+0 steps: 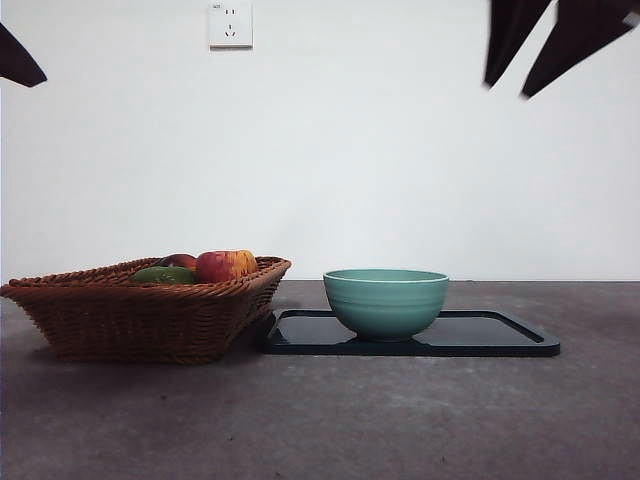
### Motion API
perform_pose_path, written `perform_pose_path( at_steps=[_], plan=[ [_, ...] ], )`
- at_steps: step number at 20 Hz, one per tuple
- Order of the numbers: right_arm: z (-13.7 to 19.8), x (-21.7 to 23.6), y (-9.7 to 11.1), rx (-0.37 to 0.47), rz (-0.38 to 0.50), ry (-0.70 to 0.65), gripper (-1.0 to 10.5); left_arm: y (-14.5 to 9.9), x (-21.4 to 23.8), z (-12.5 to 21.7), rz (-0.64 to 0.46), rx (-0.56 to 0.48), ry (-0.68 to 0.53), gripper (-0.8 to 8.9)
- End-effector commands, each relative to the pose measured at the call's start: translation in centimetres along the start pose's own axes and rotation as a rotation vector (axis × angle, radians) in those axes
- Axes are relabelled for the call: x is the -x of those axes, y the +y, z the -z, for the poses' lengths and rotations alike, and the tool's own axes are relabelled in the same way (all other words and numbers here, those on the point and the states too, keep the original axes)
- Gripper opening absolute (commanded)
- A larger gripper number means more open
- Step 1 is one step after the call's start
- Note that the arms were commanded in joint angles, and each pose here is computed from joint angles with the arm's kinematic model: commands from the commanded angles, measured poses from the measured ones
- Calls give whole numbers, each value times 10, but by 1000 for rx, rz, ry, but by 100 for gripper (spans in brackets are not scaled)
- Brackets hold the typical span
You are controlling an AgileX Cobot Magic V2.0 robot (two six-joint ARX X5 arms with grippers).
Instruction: Pick up the wifruite, put it on the bowl, pick up the plate, put it on desk
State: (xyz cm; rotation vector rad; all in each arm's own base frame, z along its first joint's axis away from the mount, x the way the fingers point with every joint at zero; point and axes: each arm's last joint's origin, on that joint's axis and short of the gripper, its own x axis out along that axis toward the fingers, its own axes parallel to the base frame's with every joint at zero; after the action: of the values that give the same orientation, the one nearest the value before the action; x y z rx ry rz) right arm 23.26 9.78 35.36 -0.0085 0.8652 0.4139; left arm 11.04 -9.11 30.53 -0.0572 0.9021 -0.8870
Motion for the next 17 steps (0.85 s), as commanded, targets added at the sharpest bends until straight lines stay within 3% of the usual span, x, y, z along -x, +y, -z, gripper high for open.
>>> perform_pose_path(
  at_steps=[1, 8, 13, 17],
  plan=[
    [6, 27, 6, 38, -15, -19, 207, -1, 0, -2, 12, -26, -6, 344],
    [60, 60, 11, 77, -83, -84, 208, -2, 0, -3, 12, -27, -8, 344],
    [109, 50, 8, 102, -276, -131, 208, -2, 0, -7, 19, -46, -51, 344],
    [134, 48, 4, 117, -307, -153, 207, -3, 0, -8, 21, -50, -60, 344]
  ],
)
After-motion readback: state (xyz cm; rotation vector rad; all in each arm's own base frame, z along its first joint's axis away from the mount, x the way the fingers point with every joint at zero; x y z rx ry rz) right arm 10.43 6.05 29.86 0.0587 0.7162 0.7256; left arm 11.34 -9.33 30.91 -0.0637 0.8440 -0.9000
